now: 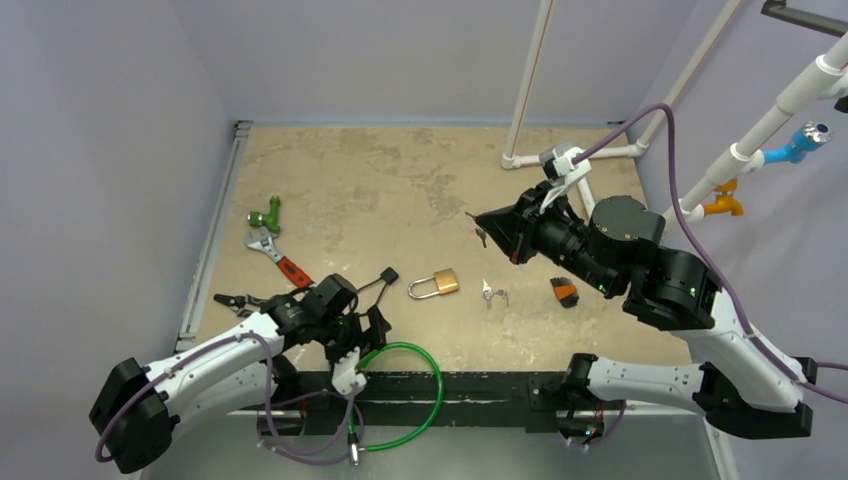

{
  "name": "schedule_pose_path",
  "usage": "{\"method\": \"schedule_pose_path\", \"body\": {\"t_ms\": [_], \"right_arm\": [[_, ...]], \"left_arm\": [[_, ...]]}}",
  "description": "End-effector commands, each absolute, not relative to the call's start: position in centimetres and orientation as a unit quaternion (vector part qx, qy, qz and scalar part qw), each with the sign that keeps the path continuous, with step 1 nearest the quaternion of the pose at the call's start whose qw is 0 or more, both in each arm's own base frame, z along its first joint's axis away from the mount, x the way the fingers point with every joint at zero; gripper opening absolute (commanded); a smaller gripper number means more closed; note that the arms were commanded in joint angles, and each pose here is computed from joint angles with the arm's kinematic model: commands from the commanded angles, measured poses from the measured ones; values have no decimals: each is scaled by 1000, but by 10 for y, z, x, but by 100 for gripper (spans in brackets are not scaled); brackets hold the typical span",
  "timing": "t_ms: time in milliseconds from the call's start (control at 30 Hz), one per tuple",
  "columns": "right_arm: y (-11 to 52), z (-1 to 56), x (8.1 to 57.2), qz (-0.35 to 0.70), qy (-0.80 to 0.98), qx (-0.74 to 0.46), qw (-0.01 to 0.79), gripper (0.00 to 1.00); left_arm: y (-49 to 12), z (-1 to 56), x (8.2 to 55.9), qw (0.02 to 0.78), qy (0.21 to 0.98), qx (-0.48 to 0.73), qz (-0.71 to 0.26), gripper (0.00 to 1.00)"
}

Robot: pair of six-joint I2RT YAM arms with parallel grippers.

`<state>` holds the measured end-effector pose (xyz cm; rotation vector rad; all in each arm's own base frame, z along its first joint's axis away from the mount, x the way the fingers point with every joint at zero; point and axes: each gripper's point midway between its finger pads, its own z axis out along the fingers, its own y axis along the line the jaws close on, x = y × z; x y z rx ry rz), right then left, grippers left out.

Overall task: Unlock with the key
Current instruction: Pick up the lock from the center of the board.

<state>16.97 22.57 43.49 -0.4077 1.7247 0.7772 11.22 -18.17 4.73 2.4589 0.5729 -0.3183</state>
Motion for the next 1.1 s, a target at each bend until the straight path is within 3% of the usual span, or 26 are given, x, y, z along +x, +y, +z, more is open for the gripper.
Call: {"method": "schedule_pose_path", "body": {"t_ms": [0,633,700,867,1067], "right_arm": [[215,456,171,334,719,-157,589,0],[218,441,174,323,727,-159,585,0],[217,440,174,323,727,-159,585,0],[217,436,176,318,730,-156,584,0],[218,433,177,315,733,-156,582,0]], "left_arm": [[-203,55,103,344,61,930,-116,90],[-201,45,61,455,-115,875,-113,80],[-202,43,57,472,-137,864,-108,75],[-201,40,50,480,-146,857,-116,53],[-201,38,48,484,-147,855,-120,43]]}}
